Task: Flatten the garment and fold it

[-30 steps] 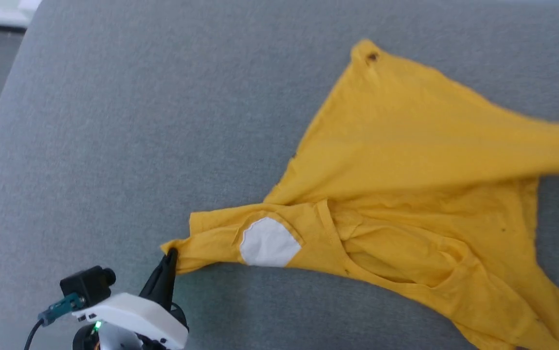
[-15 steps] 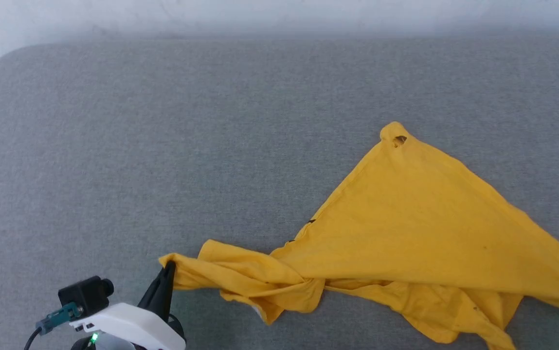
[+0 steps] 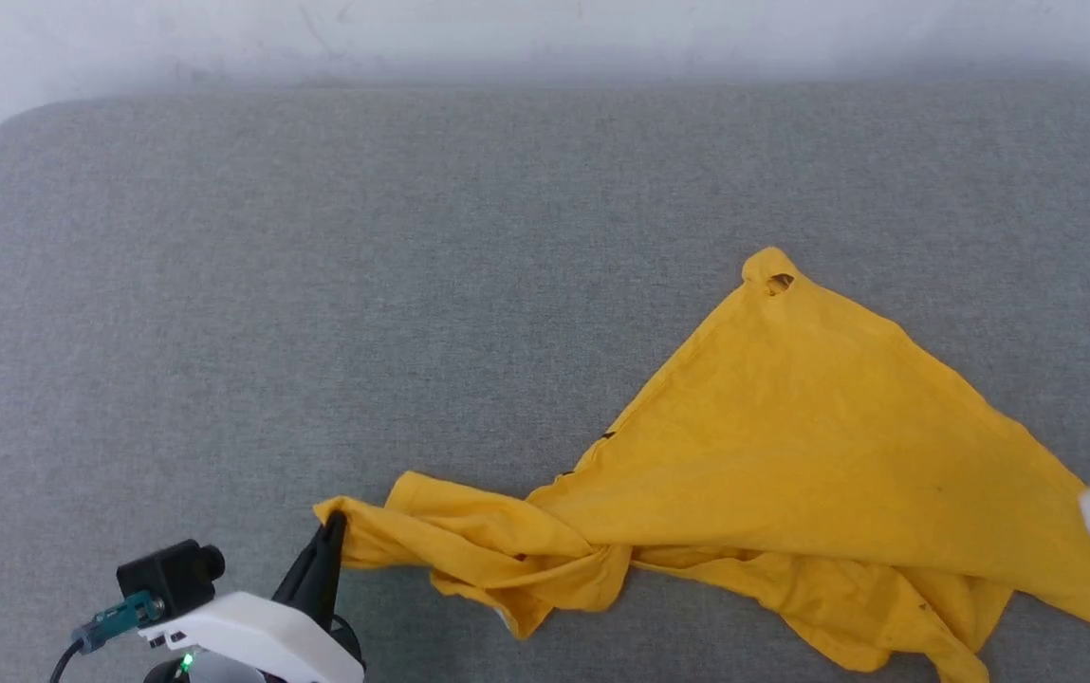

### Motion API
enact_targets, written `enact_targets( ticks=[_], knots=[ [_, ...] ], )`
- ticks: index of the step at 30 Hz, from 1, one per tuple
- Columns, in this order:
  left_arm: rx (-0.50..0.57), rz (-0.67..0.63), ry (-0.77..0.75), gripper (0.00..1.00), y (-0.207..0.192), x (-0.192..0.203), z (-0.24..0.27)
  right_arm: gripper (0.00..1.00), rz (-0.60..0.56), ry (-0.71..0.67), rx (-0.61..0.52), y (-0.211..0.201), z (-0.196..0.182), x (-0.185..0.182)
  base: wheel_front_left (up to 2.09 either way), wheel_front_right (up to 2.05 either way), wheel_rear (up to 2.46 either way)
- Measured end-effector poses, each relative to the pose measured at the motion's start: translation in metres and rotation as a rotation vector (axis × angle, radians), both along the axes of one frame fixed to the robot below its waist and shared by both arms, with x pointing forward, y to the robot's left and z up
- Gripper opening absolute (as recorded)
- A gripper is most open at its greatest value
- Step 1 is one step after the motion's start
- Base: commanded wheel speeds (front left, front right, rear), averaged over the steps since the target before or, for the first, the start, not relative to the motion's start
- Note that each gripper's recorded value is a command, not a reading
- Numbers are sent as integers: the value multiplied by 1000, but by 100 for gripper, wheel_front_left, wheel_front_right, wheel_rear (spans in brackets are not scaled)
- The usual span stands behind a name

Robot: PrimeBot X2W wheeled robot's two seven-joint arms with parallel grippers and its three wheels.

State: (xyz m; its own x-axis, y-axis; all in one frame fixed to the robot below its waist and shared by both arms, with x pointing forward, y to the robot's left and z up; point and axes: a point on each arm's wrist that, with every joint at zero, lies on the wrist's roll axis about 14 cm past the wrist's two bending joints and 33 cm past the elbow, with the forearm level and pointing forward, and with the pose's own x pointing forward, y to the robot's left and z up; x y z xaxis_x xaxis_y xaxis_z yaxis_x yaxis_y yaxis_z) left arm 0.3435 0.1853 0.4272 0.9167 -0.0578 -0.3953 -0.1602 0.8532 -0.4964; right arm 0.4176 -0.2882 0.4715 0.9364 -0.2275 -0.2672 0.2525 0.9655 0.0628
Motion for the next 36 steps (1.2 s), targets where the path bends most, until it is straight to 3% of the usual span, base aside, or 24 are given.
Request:
enact_targets(
  ticks=[5,10,19,29,30,31,33,36],
  knots=[
    [4,6,9,0,3,-1,-2,100,220,-249,-60,60,51,44,0,0,0],
    [4,8,16,0,3,3,-5,100,427,-235,-97,114,50,78,0,0,0],
    [-4,23,36,0,5,12,-15,100,620,187,-141,161,-25,119,0,0,0],
    [-7,69,79,0,15,10,-34,100,704,572,-132,189,-90,128,0,0,0],
    [-6,73,83,0,16,9,-36,96,704,600,-131,189,-93,128,0,0,0],
    [-6,77,84,0,17,9,-36,42,704,629,-128,190,-95,129,0,0,0],
    [-3,87,89,0,20,7,-38,0,704,664,-125,193,-97,132,0,0,0],
    [-1,98,96,0,23,4,-39,0,705,661,-100,199,-93,133,0,0,0]
  ],
)
